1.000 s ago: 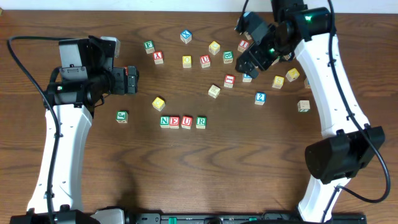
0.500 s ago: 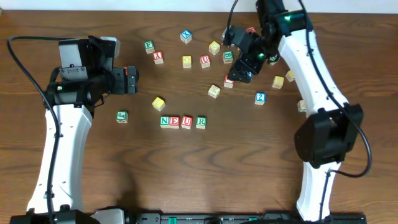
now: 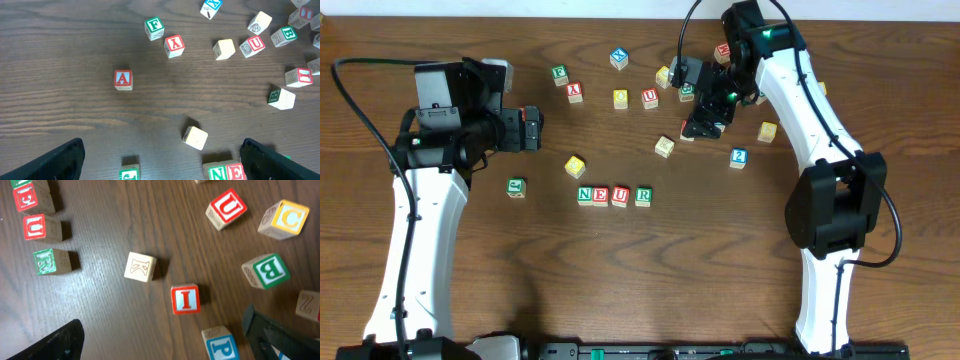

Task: Spell out NEURIPS
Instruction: 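Move the right gripper over the blocks near the red I block, then lower the right gripper around the red I block and close it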

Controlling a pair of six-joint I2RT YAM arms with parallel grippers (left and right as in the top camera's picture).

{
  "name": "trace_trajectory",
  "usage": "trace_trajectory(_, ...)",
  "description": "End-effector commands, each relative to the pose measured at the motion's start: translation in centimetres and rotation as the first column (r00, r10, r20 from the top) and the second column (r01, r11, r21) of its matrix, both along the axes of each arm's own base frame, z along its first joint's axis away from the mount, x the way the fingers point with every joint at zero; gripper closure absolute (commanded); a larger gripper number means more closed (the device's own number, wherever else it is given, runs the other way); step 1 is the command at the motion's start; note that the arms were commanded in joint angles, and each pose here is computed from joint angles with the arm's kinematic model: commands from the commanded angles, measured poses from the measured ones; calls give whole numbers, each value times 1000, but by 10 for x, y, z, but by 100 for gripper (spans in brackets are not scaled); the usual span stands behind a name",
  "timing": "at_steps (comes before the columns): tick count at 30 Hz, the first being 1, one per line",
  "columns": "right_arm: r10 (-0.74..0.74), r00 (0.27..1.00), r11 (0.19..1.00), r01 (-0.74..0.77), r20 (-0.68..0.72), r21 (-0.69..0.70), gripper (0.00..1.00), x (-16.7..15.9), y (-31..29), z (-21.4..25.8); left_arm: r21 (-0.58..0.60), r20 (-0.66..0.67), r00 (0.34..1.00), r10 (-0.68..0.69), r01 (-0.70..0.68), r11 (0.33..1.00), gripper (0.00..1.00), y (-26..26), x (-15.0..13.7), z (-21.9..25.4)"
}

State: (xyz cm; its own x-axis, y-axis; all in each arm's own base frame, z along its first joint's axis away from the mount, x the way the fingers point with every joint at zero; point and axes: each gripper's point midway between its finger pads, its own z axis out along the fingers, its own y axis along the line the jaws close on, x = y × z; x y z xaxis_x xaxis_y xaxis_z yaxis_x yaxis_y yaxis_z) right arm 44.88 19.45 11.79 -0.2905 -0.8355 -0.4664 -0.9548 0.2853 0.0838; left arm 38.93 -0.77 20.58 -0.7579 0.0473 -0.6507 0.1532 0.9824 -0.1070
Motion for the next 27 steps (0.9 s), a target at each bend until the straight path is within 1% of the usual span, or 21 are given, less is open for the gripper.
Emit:
trace_trajectory(1,60,998,998,-60,6,24,3,2,12,-11,-8,26,1000,-3,4,1000,2,-1,3,11)
trace_trajectory(7,108,994,994,-108,25,6,2,5,11,-24,-8,26,1000,-4,4,1000,3,-1,3,11)
trace_trajectory(14,105,993,994,-104,50,-16,3,19,10,-41,-8,26,1000,-3,4,1000,2,-1,3,11)
trace_trajectory(18,127,991,992,-126,40,-27,6,19,9,-55,-8,26,1000,-3,4,1000,2,-1,3,11)
trace_trajectory(27,122,992,991,-122,-4,-51,9,21,4,-87,-8,26,1000,-3,4,1000,3,-1,3,11)
